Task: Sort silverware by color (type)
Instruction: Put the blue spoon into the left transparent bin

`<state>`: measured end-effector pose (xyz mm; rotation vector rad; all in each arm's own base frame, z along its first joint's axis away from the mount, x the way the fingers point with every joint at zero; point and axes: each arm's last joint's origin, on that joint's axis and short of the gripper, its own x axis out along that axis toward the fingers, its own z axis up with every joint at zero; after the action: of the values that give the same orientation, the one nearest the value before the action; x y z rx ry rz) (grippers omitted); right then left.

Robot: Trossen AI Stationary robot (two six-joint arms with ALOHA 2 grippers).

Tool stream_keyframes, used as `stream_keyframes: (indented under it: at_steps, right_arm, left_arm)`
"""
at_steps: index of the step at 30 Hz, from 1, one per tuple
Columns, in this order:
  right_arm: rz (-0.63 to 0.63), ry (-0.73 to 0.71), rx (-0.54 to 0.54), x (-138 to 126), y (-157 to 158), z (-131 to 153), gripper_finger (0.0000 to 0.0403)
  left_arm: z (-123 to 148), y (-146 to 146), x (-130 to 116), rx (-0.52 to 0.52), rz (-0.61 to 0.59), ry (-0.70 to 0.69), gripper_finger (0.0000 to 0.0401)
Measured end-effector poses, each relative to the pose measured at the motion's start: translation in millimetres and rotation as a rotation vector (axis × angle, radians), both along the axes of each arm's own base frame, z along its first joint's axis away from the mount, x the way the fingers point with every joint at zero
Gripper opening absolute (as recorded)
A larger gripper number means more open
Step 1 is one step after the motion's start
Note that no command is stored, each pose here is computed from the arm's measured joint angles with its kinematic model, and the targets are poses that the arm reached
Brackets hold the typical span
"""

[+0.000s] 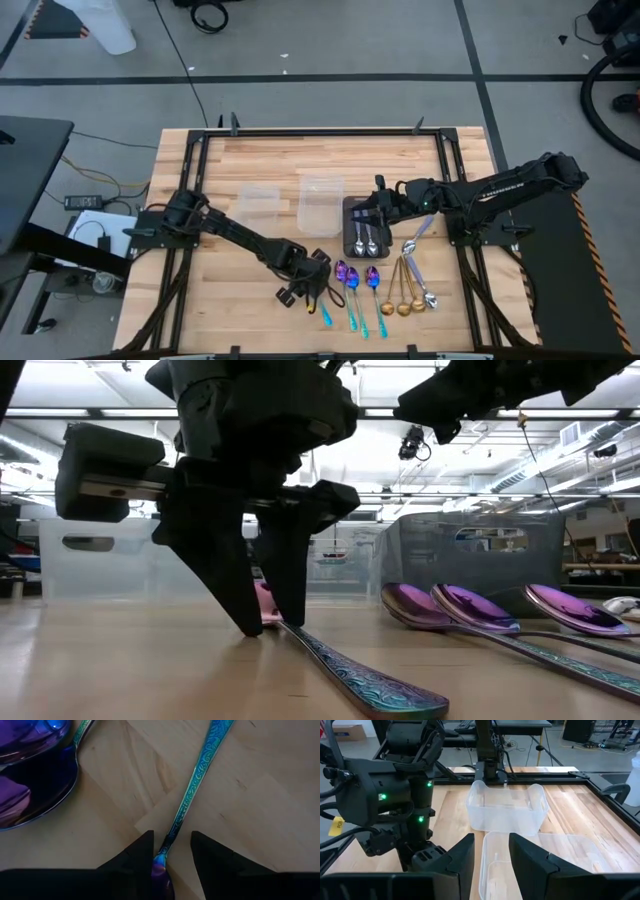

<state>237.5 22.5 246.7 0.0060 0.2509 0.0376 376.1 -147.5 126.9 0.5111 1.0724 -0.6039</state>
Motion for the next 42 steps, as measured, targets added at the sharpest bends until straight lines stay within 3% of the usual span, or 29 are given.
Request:
stream_keyframes:
  at_steps: [6,17,28,42]
  right_arm:
    - [0.002,-0.001,-0.009,0.0,0.0,0.0,0.0132]
    - [-0.005,0.0,0.021,0.0,0.0,0.1,0.0132]
    - [-0.028,0.02,0.097,-0.4,-0.1,-1.6,0.0132]
    - [-0.085,0.045,0.105,-1.2,-1.6,-4.2,0.0132]
  left_arm:
    - [-0.6,-3.1,-1.6,0.033,0.009,-0.008,0.0132]
    - [-1.4,-2.2,-3.6,0.047,0.005,0.014,0.0015]
    - [18.4,5.7,-19.5,0.059,0.104,0.102,0.0017]
    - [58.2,9.9,-33.3,-0.027,0.284,0.114,0.0017]
